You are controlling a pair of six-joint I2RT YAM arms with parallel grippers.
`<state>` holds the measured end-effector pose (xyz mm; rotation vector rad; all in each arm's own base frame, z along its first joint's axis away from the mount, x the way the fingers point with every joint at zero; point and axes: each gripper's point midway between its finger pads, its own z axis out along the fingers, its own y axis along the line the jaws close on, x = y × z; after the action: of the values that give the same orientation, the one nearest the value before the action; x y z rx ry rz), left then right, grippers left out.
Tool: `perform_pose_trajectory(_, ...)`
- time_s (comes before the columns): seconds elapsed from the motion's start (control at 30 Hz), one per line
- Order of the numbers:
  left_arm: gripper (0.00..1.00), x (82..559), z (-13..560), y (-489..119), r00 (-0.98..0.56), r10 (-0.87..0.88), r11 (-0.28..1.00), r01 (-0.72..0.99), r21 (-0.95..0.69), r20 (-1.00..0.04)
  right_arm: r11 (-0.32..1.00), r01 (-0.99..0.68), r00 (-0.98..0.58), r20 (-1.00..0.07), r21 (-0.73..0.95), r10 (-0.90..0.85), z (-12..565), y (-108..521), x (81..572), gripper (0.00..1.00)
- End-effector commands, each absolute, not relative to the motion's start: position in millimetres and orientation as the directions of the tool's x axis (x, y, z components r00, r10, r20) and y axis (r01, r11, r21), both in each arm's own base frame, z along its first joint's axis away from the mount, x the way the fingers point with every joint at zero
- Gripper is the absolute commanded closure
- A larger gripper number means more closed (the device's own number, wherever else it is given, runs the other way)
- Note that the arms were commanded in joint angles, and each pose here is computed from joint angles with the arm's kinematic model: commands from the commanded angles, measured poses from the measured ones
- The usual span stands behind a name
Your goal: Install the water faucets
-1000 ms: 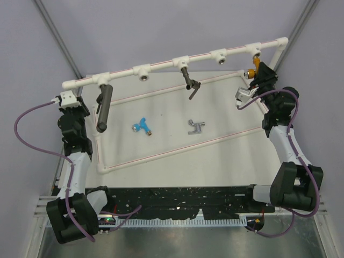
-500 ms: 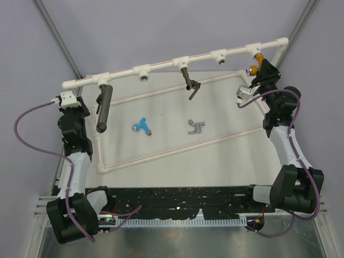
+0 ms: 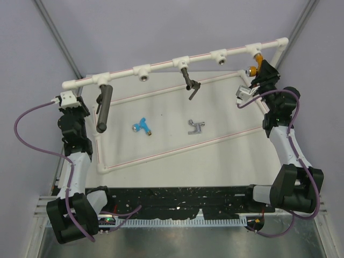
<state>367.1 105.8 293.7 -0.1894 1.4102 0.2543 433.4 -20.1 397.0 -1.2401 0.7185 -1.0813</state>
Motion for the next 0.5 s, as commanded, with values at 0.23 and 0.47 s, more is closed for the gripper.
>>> perform_pose_trajectory(0.23, 1.0, 366, 287, 116, 0.124, 0.078, 0.947, -0.32, 0.035, -0.989, -0.041, 0.279, 0.347, 0.141, -0.959, -0.927, 395, -21, 439, 0.95)
perform_pose_trajectory(0.47, 1.0, 366, 287, 116, 0.124, 0.078, 0.947, -0.32, 0.035, -0.989, -0.042, 0.31, 0.356, 0.157, -0.95, -0.921, 410, -17, 435, 0.95)
